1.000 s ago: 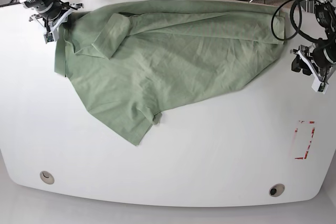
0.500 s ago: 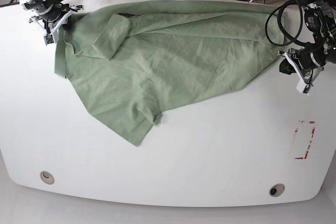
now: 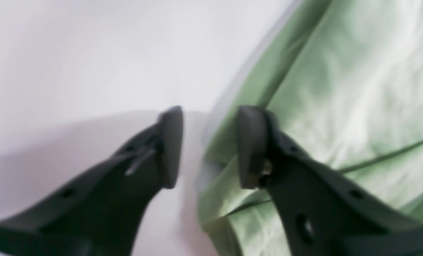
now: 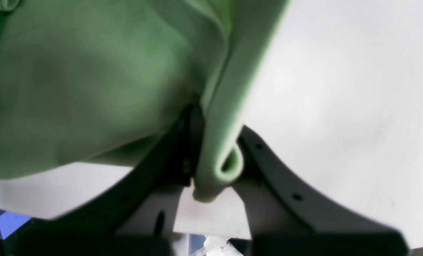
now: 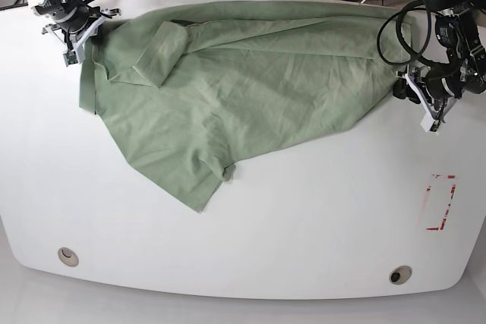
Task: Layout the t-shirt on the table in an organized manner, then fold the t-shirt properly
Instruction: 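Open the left gripper and release its corner of the polo, then move the left gripper along the polo's side edge and grasp it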
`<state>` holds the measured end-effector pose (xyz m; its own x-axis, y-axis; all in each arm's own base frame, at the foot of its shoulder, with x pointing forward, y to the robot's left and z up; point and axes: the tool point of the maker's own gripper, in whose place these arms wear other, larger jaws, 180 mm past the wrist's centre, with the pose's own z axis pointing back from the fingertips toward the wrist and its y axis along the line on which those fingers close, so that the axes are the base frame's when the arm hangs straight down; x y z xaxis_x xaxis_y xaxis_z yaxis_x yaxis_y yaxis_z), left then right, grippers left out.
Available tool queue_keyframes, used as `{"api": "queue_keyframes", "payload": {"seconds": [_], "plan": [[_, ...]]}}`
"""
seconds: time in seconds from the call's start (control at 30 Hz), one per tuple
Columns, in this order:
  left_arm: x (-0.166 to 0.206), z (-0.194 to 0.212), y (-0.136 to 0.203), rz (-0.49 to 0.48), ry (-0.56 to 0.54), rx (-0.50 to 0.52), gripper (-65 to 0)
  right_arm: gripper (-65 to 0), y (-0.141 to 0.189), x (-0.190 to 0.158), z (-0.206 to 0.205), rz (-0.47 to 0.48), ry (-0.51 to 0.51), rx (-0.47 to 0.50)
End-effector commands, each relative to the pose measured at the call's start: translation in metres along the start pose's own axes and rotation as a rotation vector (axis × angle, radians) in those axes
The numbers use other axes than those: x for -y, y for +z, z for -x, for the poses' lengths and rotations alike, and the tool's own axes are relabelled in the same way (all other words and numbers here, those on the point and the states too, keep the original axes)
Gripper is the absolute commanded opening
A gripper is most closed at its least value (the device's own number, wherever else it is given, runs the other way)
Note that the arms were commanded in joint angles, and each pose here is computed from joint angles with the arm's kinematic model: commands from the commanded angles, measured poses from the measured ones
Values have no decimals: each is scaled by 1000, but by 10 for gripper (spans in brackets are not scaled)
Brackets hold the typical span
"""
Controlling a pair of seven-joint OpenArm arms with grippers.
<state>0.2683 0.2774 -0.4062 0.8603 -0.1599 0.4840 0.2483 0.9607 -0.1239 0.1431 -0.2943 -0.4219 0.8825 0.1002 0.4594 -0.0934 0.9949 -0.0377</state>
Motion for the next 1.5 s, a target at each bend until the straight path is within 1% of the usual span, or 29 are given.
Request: {"api": "queue_keyframes", "payload": {"seconds": [0.0,0.2,0.33,0.5,0.7,1.13,1.17,1.23,1.3,1.33,1.37,1.43,1.47], "plan": [[-9,-14,9,-27,-17,36,-392,-637,3,6,1,20,14,-14],[-9,-13,7,-24,-16,30,-392,-637,3,6,1,19,13,-13],[-3,-4,-2,2,-20,-8,-392,-637,3,6,1,19,13,-13],[4,-4,-9,24,-30,-5,-392,-637,3,6,0,19,13,-12],[14,-1,-14,48,-54,-25,-392,-637,2,5,0,19,12,-12],[17,5,-15,56,-67,-58,-397,-637,2,5,0,19,12,-12],[17,5,-15,56,-67,-57,-406,-637,2,5,0,19,12,-12],[17,5,-15,55,-67,-58,-443,-637,2,5,0,19,12,-12],[17,6,-15,54,-68,-60,-517,-637,2,5,0,19,12,-12],[17,6,-15,54,-68,-60,-542,-637,2,5,0,19,12,-12],[17,6,-15,54,-68,-60,-597,-637,2,5,0,19,12,-12],[17,6,-15,54,-70,-63,-640,-637,2,4,1,16,8,-12],[17,6,-15,54,-71,-65,-650,-637,1,1,1,11,2,-11]]}}
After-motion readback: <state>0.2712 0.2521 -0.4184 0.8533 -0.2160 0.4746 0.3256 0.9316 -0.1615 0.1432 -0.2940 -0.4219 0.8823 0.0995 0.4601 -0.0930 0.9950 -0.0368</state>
